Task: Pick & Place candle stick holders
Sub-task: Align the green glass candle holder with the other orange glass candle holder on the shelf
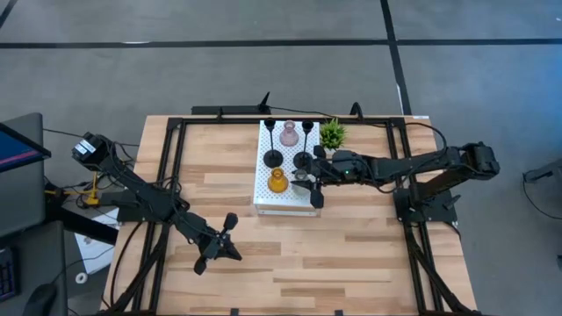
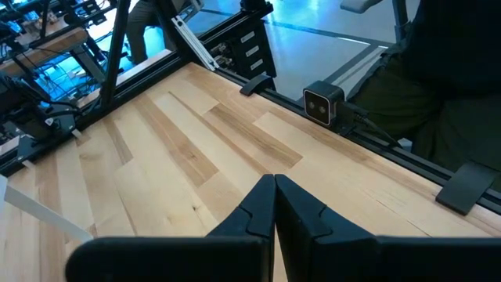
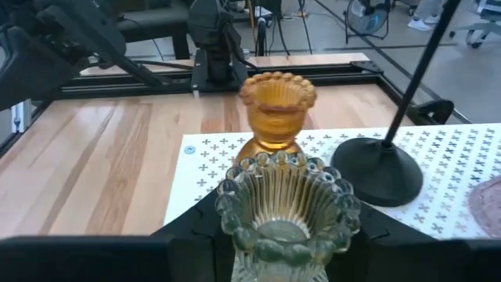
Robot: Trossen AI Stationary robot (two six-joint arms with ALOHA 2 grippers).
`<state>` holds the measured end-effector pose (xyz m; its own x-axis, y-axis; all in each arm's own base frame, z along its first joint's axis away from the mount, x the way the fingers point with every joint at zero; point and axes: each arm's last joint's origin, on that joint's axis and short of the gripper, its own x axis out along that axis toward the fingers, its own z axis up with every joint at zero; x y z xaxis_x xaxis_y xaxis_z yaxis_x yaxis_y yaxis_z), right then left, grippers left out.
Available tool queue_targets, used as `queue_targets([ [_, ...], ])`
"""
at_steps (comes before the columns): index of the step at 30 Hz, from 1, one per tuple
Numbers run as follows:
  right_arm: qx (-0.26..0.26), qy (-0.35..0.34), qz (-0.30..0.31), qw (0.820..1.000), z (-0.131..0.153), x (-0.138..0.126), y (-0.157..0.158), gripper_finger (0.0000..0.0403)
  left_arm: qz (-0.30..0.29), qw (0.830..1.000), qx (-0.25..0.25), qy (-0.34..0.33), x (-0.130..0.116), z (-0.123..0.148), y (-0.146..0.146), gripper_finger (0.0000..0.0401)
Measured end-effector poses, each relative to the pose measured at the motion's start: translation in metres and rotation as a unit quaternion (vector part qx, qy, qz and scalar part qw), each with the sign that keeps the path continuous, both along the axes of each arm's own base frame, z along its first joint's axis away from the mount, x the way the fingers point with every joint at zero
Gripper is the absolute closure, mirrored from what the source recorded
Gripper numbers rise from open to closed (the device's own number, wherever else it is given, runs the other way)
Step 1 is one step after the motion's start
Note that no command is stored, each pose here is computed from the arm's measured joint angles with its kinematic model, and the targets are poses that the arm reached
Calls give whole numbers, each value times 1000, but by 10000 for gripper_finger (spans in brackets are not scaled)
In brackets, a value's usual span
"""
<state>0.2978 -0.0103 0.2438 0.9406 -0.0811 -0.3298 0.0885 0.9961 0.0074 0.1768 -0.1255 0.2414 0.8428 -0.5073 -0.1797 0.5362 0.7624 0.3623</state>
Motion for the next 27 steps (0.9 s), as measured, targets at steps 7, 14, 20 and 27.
queue_targets([
  [7, 1, 6, 0, 1000, -1, 0, 0, 266, 0, 1000, 0, 0, 0, 0, 0, 394],
  [14, 0, 6, 1, 1000, -1, 0, 1, 224, 0, 1000, 0, 0, 0, 0, 0, 394],
  [20, 1, 7, 1, 1000, -1, 0, 1, 220, 0, 1000, 0, 0, 0, 0, 0, 394],
  [27, 0, -1, 1, 1000, 5, -5, 1, 233, 0, 1000, 0, 0, 0, 0, 0, 394],
])
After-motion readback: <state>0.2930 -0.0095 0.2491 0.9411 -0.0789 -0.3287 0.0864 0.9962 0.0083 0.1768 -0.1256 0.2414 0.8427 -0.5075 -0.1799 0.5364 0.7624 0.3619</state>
